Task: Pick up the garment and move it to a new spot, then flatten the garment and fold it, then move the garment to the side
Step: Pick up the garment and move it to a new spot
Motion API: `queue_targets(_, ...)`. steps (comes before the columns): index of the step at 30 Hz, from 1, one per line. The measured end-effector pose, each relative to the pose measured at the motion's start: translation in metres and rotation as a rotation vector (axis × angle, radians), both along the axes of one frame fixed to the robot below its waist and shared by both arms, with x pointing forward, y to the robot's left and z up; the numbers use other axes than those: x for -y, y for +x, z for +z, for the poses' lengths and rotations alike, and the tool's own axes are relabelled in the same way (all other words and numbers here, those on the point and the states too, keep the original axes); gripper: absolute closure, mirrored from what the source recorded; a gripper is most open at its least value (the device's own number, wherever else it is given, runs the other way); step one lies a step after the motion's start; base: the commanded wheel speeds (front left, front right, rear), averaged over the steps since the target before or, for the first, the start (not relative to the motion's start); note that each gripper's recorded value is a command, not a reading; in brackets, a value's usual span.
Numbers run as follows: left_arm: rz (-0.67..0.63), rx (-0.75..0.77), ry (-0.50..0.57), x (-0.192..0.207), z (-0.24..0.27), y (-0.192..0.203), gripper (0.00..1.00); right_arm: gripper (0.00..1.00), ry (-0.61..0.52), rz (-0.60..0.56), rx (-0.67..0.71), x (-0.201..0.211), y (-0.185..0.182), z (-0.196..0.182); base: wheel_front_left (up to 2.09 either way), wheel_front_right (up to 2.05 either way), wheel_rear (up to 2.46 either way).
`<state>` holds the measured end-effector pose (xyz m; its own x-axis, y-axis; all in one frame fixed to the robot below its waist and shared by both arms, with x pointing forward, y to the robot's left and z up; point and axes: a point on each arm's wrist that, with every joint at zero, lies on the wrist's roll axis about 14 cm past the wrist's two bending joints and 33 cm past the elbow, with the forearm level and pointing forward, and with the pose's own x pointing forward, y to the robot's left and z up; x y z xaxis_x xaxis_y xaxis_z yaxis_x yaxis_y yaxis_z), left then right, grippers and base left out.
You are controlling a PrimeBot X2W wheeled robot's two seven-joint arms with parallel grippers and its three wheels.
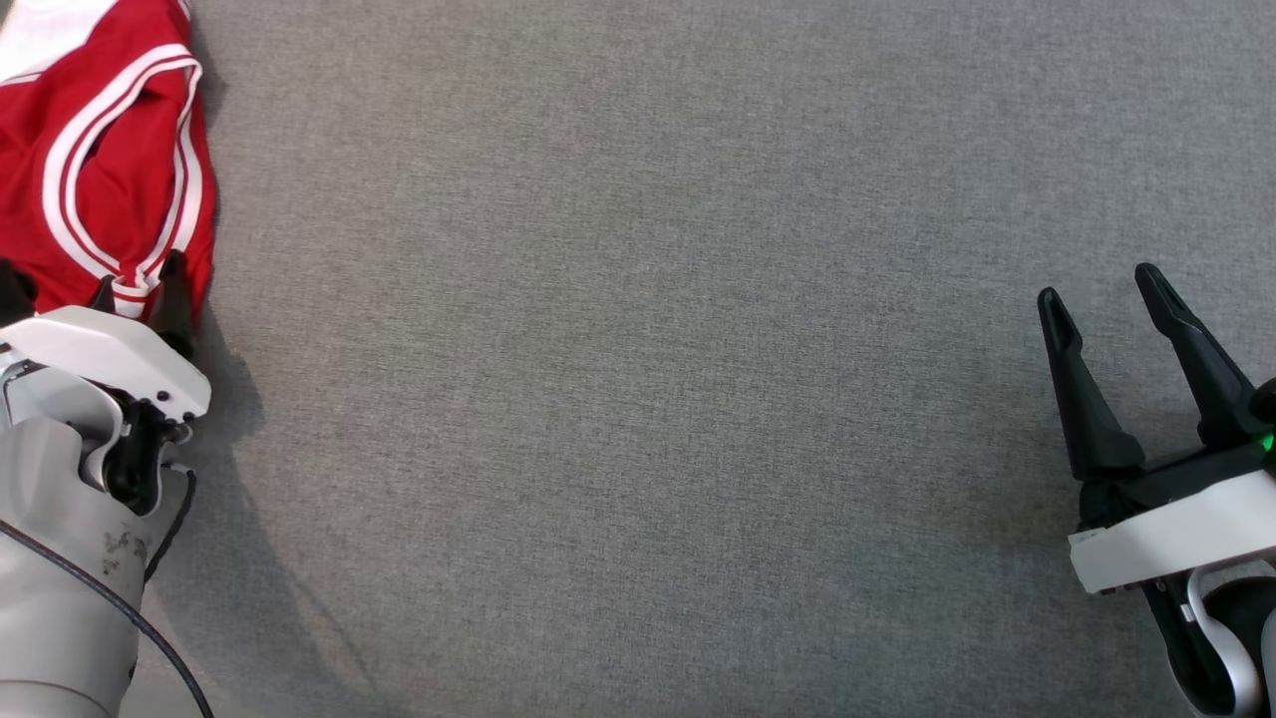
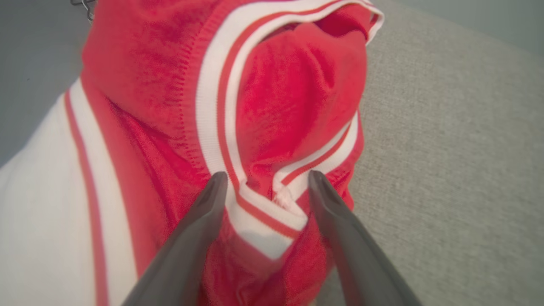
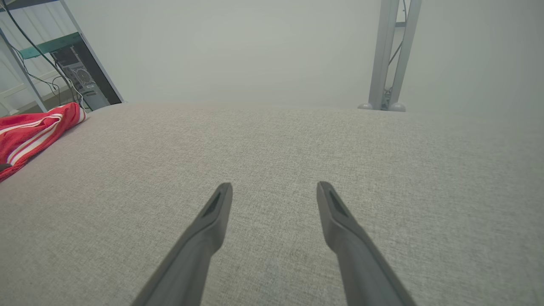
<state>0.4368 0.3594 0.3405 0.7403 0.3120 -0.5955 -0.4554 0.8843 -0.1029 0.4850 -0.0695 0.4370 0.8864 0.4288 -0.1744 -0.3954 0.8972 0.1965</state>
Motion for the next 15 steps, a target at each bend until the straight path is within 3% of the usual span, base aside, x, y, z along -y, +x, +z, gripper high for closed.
queue_targets(1, 0.004, -0.011, -0.009, 0.000, -0.004, 0.000, 1.00, 0.00, -0.002, -0.003, -0.004, 0.001, 0.001, -0.002, 0.00, 0.00, 0.00)
queue_targets(7, 0.016, 0.059, 0.021, -0.006, 0.004, 0.011, 1.00, 0.00, -0.001, -0.022, 0.003, 0.007, 0.004, -0.003, 0.00, 0.00, 0.00)
queue_targets(15, 0.015, 0.261, 0.130, -0.025, 0.067, 0.030, 1.00, 0.00, 0.023, -0.044, 0.070, 0.007, 0.002, 0.021, 0.00, 0.00, 0.00)
